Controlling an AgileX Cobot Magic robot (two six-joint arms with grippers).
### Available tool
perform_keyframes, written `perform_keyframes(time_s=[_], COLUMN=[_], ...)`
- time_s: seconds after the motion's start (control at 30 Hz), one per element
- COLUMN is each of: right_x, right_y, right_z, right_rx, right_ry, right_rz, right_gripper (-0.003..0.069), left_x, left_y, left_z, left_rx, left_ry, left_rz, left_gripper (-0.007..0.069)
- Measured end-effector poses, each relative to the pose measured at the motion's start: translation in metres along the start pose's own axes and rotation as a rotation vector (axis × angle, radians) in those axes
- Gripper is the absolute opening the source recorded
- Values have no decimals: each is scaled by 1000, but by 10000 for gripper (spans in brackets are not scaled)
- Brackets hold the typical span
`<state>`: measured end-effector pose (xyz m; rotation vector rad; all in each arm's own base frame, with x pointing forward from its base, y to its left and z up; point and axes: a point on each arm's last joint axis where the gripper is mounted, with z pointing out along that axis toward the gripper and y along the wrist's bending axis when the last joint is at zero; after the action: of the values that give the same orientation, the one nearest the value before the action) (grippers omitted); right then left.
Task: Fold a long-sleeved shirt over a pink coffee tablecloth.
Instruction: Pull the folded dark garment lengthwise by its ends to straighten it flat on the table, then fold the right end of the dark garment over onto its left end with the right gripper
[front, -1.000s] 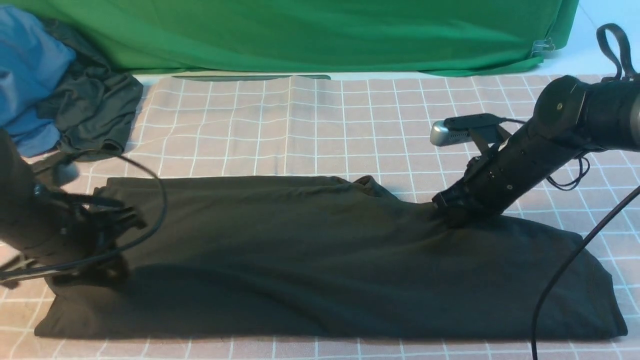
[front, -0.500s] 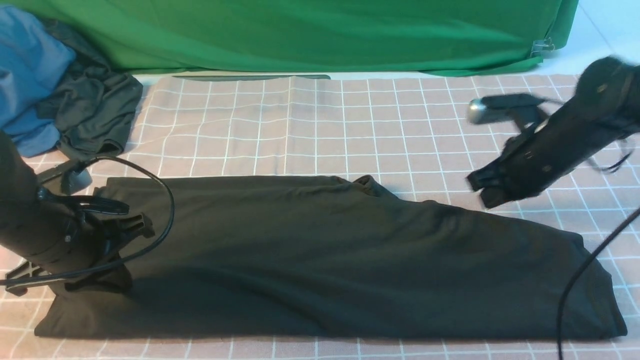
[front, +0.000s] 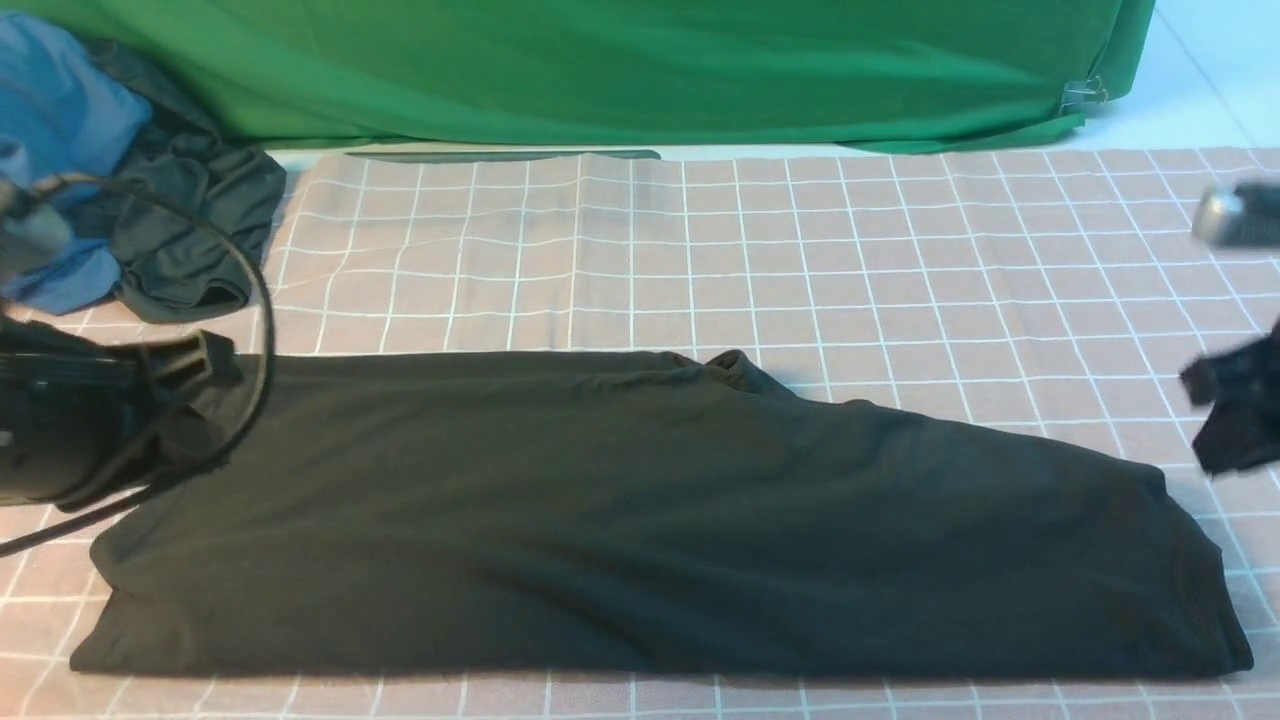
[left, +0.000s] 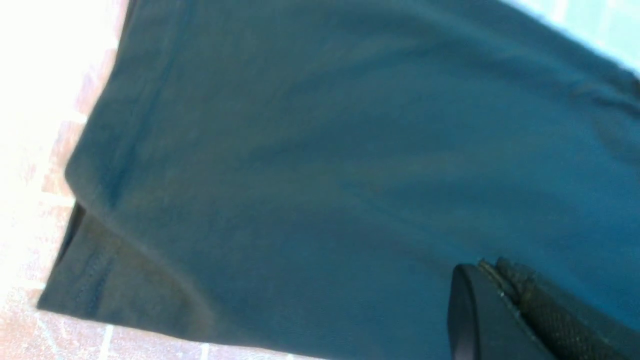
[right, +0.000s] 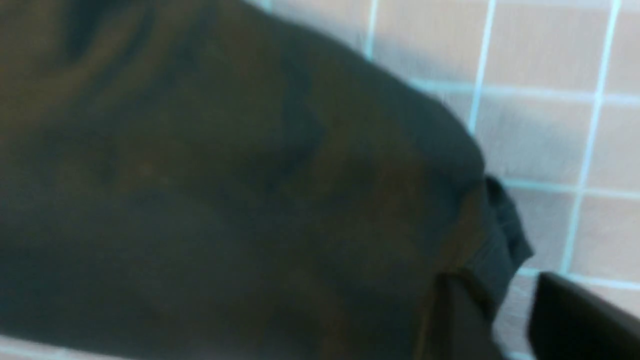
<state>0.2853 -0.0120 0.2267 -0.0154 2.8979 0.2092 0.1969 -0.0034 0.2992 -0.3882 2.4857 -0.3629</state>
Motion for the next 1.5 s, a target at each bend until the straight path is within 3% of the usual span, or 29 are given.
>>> perform_keyframes(time_s=[0.13, 0.2, 0.33, 0.5, 0.57, 0.67, 0.73, 0.87, 1.03, 1.23, 1.4, 1.5], right_x=[12, 14, 12, 11, 11, 11, 9, 9, 4, -3, -20, -36], right_y=[-7, -9, -12, -16, -17, -14, -14, -15, -20, -46, -46, -28], right_z=[30, 40, 56, 72, 74, 74, 72, 68, 35, -4, -35, -58], right_rx=[32, 43, 49, 55, 57, 37, 33, 48, 150, 256, 239, 147], right_ry=[-35, -48, -33, 13, 19, 27, 36, 73, 53, 30, 25, -29], right_rz=[22, 27, 34, 32, 17, 24, 18, -14, -49, 60, 114, 134], right_gripper=[543, 618, 641, 568, 472, 185, 129, 130, 130, 130, 130, 130], left_x=[6, 10, 13, 15, 15, 16, 16, 16, 17, 17, 16, 16], left_y=[-3, -4, -5, -6, -6, -5, -5, -5, -5, -5, -5, -5], left_z=[-20, -27, -36, -39, -39, -39, -39, -39, -39, -39, -39, -39], left_rx=[21, 27, 36, 38, 38, 38, 37, 37, 37, 37, 37, 38], left_ry=[-51, -63, -86, -88, -83, -80, -77, -72, -69, -69, -70, -78], left_rz=[19, 28, 36, 38, 38, 39, 39, 39, 39, 39, 39, 39], left_gripper=[46, 46, 46, 46, 46, 46, 46, 46, 46, 46, 46, 46])
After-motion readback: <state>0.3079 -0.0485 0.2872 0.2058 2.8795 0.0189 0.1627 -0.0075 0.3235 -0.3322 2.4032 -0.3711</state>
